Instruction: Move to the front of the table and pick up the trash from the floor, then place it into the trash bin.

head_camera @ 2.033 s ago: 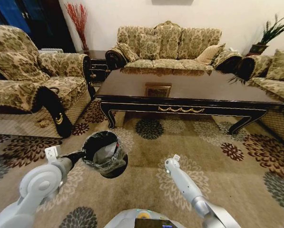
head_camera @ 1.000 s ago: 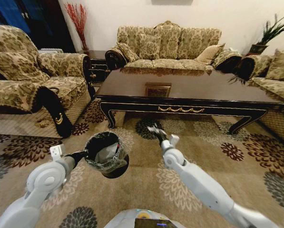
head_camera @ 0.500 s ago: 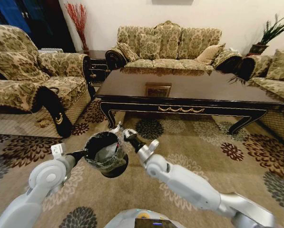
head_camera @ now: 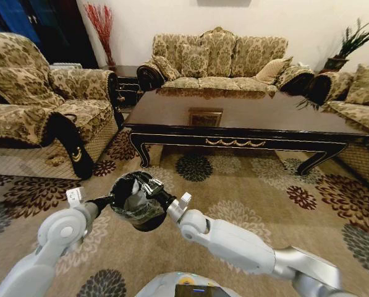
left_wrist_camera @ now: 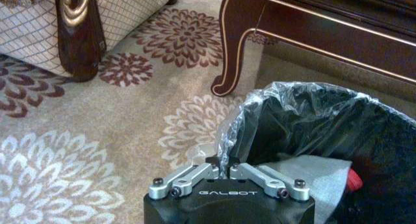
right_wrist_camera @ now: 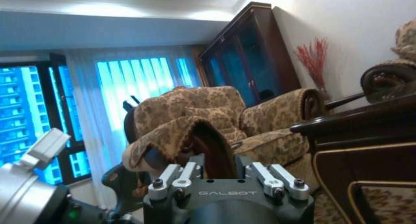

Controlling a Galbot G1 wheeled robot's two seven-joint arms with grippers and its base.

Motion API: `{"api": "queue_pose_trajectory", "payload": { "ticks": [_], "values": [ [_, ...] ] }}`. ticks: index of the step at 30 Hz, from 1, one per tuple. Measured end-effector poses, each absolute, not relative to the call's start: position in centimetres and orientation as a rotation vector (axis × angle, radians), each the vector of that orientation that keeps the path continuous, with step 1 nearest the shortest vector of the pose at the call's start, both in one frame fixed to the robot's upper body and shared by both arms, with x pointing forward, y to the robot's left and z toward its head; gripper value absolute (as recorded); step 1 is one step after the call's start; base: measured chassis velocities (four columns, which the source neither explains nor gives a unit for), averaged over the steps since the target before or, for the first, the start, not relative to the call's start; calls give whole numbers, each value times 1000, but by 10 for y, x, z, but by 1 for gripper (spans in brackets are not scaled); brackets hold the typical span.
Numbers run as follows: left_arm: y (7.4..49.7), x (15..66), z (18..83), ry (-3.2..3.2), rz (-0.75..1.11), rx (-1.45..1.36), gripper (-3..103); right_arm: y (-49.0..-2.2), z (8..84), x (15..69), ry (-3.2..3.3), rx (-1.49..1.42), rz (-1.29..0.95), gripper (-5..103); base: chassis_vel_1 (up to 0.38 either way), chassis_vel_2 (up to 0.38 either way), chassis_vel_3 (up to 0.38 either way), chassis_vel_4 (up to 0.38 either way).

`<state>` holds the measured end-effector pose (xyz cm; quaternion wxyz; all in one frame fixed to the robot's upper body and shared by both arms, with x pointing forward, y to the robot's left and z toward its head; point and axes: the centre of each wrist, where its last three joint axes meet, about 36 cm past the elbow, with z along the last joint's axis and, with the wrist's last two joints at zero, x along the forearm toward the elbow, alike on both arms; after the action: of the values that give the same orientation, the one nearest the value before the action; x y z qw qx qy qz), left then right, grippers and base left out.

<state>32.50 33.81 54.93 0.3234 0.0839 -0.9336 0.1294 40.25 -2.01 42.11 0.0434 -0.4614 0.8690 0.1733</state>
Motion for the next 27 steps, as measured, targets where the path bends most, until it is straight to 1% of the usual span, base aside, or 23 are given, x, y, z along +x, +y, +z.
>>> {"api": "queue_pose_trajectory", "payload": {
  "ticks": [1, 2, 4, 5, 7, 8, 11, 12, 15, 17, 19, 27],
  "values": [
    [338, 325, 549, -2450, 339, 220, 3, -23, 420, 404, 2663, -1399, 523, 42, 0, 0, 0, 0],
    [338, 325, 549, -2449, 340, 221, 3, -26, 420, 406, 2670, -1376, 525, 42, 0, 0, 0, 0],
    [338, 323, 546, -2441, 344, 229, 3, -33, 425, 414, 2690, -1304, 544, 54, 0, 0, 0, 0],
    [338, 323, 546, -2441, 344, 229, 3, -33, 425, 414, 2690, -1304, 544, 54, 0, 0, 0, 0],
    [339, 322, 532, -2406, 342, 254, 3, -54, 431, 438, 2738, -1129, 565, 65, 0, 0, 0, 0],
    [339, 322, 532, -2406, 342, 254, 3, -54, 431, 438, 2738, -1129, 565, 65, 0, 0, 0, 0],
    [339, 325, 512, -2359, 326, 272, 3, -100, 430, 467, 2868, -812, 480, 81, 0, 0, 0, 0],
    [339, 325, 512, -2359, 326, 272, 3, -100, 430, 467, 2868, -812, 480, 81, 0, 0, 0, 0],
    [339, 334, 489, -2323, 322, 288, 3, -135, 419, 473, 2985, -520, 397, 96, 0, 0, 0, 0],
    [339, 336, 484, -2314, 320, 295, 3, -139, 417, 473, 2997, -487, 384, 96, 0, 0, 0, 0],
    [340, 345, 467, -2287, 318, 312, 3, -156, 409, 470, 3021, -393, 340, 100, 0, 0, 0, 0],
    [333, 366, 434, -2255, 327, 313, 3, -179, 398, 456, 3063, -276, 326, 100, 0, 0, 0, 0]
  ]
}}
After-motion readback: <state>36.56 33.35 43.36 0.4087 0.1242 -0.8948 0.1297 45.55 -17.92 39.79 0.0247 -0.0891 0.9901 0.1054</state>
